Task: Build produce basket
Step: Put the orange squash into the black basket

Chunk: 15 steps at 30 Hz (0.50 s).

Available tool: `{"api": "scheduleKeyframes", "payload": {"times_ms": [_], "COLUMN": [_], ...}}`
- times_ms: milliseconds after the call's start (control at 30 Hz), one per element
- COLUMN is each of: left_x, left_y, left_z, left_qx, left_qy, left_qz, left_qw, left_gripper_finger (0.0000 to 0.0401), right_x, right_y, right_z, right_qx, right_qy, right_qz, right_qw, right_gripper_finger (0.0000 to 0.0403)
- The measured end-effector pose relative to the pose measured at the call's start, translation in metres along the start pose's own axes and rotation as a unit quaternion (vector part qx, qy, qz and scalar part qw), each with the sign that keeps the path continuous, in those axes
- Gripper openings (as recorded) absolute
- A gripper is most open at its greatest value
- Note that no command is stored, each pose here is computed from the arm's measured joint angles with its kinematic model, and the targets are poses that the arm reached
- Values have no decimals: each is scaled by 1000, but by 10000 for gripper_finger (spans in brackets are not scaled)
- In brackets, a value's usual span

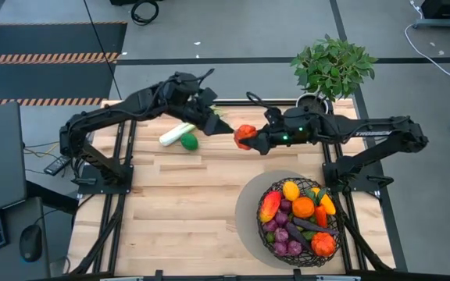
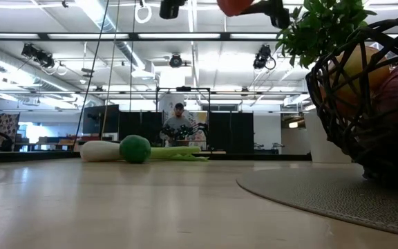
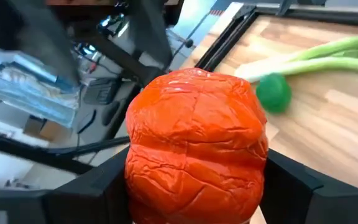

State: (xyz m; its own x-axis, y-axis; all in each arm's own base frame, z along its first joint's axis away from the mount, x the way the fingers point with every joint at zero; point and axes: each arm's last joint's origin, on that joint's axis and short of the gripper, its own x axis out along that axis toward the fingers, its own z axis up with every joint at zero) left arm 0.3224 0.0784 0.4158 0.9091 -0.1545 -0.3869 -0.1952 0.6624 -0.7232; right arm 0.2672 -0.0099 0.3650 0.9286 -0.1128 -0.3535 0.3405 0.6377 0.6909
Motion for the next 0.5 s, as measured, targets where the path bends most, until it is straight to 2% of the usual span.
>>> {"api": "scheduleKeyframes", "payload": {"times_ms": [100, 233, 400, 500], "left_x": [-7, -23, -29, -31], "left_y": [3, 4, 10, 13], "left_z": [3, 9, 14, 16], "left_qx": [16, 34, 53, 63], "left_qy": [-2, -21, -30, -33], "left_qz": [2, 2, 14, 18], "left_qw": [1000, 999, 998, 997], "left_gripper_finger": [258, 258, 258, 258], "right_x": [-5, -20, -48, -66], "right_y": [-2, -3, -6, -6], "right_z": [-4, -15, -42, -58], "right_qx": [2, 34, 70, 100], "right_qy": [43, 133, 289, 352], "right_qz": [7, 14, -17, -55], "right_qw": [999, 990, 954, 929], "right_gripper_finger": [267, 268, 268, 268]}}
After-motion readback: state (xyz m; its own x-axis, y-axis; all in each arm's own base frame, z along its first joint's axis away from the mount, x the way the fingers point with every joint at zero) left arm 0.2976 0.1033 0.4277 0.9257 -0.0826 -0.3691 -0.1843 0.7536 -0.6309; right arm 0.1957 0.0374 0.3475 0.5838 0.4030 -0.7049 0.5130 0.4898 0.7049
